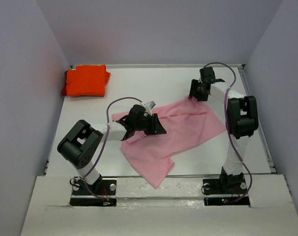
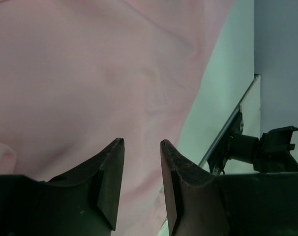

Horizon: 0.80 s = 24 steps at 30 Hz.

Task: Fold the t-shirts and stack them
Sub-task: Flatten out the tshirt

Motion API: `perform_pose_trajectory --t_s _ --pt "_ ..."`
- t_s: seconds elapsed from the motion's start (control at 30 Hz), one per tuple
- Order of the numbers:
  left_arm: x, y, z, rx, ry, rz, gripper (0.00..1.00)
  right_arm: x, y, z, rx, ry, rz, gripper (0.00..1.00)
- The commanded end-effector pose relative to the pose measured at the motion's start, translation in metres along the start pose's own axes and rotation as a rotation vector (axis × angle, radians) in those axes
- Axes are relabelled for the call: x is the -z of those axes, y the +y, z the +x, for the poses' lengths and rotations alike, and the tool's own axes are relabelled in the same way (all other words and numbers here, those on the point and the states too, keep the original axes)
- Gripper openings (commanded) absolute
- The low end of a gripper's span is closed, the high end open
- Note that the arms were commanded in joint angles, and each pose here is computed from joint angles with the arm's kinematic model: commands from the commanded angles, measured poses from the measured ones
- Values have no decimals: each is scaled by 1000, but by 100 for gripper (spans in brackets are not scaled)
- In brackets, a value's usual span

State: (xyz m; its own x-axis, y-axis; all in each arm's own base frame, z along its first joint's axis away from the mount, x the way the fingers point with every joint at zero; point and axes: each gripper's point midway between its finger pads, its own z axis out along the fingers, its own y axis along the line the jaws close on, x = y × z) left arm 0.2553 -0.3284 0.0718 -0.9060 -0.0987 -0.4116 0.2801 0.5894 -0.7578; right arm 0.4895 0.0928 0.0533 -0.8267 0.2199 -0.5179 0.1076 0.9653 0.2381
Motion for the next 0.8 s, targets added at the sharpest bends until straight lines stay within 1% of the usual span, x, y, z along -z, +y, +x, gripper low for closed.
perform_pose_trajectory --t_s 0.0,0.07,0.13,0.17,0.2,0.23,0.3,0.43,0.6,0.77 --pt "9 -52 -29 -41 -67 139 44 -5 2 -7 -3 -15 -17 60" --pt "15 -64 -43 -79 -98 142 44 -8 2 -5 1 -7 -22 54" --pt "23 -70 -49 -102 -105 113 44 -10 4 -5 0 -3 -34 24" --pt "28 -82 -61 -129 -130 122 44 -12 4 -4 0 3 -35 11" --pt "34 -83 -63 -151 -129 102 44 -13 5 -3 -5 7 -37 2" --pt "38 -88 -67 -167 -139 98 44 -13 5 -4 -5 4 -38 0" --pt "51 -104 -83 -219 -179 92 44 -12 5 -5 -3 1 -37 0" --pt "64 -112 -91 -263 -200 76 44 -2 6 -15 2 -33 -28 0" --pt "70 -105 -90 -273 -208 56 45 11 -5 -32 12 -99 45 0" --pt "66 -97 -83 -271 -192 50 45 24 -16 -45 16 -153 118 0"
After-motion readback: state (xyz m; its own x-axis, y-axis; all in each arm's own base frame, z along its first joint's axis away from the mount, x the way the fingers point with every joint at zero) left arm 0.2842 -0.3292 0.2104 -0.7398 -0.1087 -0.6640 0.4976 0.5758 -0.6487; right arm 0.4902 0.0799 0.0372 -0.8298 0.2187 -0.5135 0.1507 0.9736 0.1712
